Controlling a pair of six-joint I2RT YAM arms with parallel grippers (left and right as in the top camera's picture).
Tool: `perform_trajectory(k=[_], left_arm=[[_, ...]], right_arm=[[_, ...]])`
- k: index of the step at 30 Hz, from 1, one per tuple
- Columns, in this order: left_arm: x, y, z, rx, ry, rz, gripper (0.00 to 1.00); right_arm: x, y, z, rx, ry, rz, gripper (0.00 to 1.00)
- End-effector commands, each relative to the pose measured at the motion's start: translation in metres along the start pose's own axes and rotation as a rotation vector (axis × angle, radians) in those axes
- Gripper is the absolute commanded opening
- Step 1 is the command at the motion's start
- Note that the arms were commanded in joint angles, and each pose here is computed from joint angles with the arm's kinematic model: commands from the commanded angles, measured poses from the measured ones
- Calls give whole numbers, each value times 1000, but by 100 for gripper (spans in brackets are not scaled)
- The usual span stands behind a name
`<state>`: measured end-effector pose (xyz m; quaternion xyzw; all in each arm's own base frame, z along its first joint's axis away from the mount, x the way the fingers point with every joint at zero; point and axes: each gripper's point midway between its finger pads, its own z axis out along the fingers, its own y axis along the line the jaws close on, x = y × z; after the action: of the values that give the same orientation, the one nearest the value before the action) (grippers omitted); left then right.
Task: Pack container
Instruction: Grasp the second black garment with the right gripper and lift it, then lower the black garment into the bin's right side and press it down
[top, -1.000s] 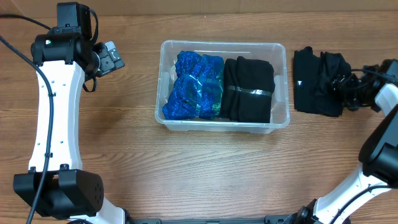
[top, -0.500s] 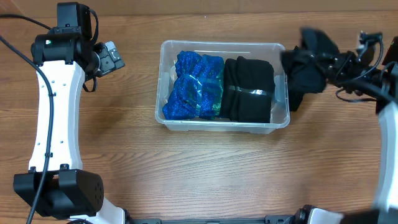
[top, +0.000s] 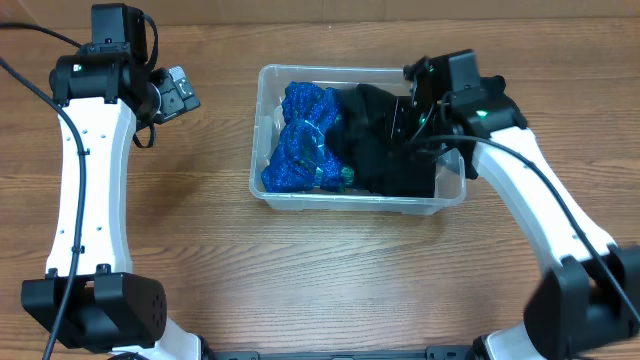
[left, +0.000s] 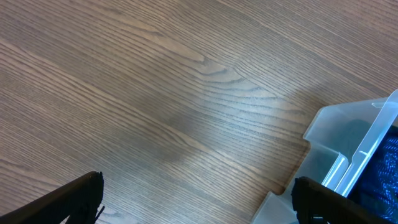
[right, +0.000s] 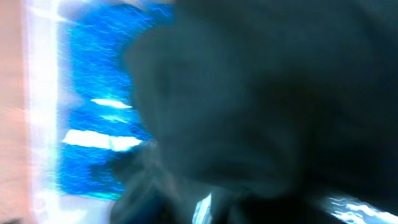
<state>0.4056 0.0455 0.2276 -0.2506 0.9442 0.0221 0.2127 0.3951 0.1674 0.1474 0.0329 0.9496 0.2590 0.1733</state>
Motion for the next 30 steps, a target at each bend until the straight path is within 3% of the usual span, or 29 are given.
perform_trajectory(k=[1, 6, 7, 10, 12, 13, 14, 15, 16, 17, 19, 23, 26, 29, 30], left_arm=[[-2, 1, -1, -9, -11, 19, 100], [-2, 1, -1, -9, -11, 19, 100], [-2, 1, -1, -9, -11, 19, 100], [-2, 1, -1, -9, -11, 19, 100], [-2, 1, -1, -9, -11, 19, 100], [-2, 1, -1, -9, -11, 19, 100], [-2, 1, -1, -9, -11, 19, 100], [-2, 1, -1, -9, -11, 19, 100], [-2, 1, -1, -9, -11, 19, 100], [-2, 1, -1, -9, -11, 19, 100], [-2, 1, -1, -9, -11, 19, 100], [-2, 1, -1, -9, -11, 19, 100], [-2, 1, -1, -9, -11, 19, 100], [-2, 1, -1, -9, -11, 19, 100], [-2, 1, -1, -9, -11, 19, 100]], right_arm=[[-19, -71, -27, 294, -81, 15, 52], [-35, -63, -104, 230, -215, 34, 62], [-40, -60, -120, 223, -268, 28, 68], [-52, -68, -138, 172, -323, 73, 75], [-50, -55, -127, 57, -277, 61, 68], [-52, -63, -125, 101, -282, 68, 62], [-56, -81, -127, 196, -309, 98, 45], [-68, -113, -133, 314, -369, 185, 43], [-75, -125, -133, 322, -386, 203, 54], [-81, -141, -130, 323, -391, 232, 80], [-86, -180, -106, 288, -343, 313, 96], [-75, -250, -41, 226, -217, 449, 97], [-67, -269, 3, 124, -151, 495, 97], [-67, -262, 27, -8, -126, 489, 88], [-69, -259, 32, -20, -127, 486, 75]])
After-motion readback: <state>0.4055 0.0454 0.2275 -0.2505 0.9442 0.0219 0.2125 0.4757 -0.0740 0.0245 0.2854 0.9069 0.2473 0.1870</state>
